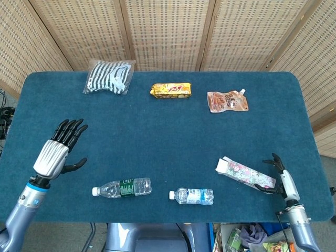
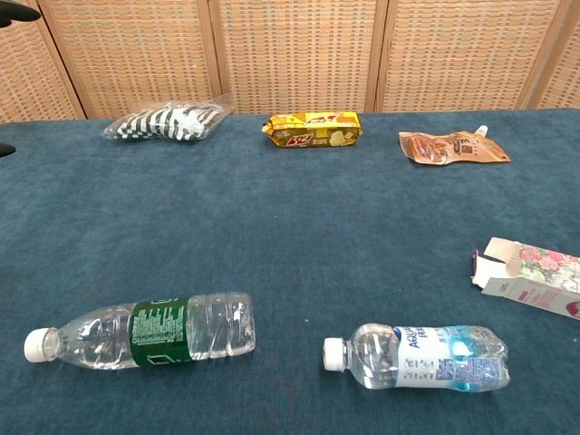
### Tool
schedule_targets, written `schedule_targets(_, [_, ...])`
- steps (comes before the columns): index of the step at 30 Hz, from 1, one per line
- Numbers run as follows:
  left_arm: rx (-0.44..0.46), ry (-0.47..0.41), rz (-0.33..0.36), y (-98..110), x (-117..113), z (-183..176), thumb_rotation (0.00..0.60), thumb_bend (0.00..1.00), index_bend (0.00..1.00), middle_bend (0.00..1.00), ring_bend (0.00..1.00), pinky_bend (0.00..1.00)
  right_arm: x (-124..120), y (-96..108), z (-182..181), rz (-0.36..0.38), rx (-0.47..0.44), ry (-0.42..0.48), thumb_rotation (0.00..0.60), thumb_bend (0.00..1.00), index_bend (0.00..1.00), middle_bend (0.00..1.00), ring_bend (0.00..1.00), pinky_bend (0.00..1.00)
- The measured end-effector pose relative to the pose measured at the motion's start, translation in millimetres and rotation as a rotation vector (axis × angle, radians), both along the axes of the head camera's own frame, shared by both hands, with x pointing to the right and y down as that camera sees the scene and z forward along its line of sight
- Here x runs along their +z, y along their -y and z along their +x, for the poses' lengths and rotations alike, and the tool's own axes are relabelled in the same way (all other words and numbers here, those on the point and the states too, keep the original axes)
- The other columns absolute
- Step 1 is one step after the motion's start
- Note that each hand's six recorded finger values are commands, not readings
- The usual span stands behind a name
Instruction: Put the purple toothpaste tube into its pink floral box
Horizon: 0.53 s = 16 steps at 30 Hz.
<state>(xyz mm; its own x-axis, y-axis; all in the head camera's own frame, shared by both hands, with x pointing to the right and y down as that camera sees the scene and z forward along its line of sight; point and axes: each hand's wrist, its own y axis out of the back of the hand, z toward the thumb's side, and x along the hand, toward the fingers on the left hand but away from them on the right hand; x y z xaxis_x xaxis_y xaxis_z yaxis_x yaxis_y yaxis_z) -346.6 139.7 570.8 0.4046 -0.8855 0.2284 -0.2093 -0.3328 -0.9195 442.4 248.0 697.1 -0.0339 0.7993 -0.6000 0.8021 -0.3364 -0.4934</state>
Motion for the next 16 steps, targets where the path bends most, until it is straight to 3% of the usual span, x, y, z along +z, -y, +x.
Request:
schedule_targets(4, [-0.016,0.004,-0.002,-3.0,-2.7,-7.2,0.600,0.26,0.00,0.00,0.00,0.00,-14.4,7.6,-3.7,0.075,-0.038,-0.020,0.600,0.09,0.24,0.00,0.00,0.00])
schedule_targets(8, [-0.030,0.047,-0.011,-14.0,-3.3,-17.8,0.600,0.26,0.00,0.00,0.00,0.00,-34.4,15.1,-11.5,0.173,-0.134,-0.105,0.600,0.09,0.21,0.00,0.00,0.00])
schedule_targets(16, [-0.082,0.152,-0.047,-57.3,1.7,-45.2,0.600,0.26,0.00,0.00,0.00,0.00,-70.6,18.2,-29.9,0.321,-0.385,-0.422,0.600,0.09,0.21,0.00,0.00,0.00])
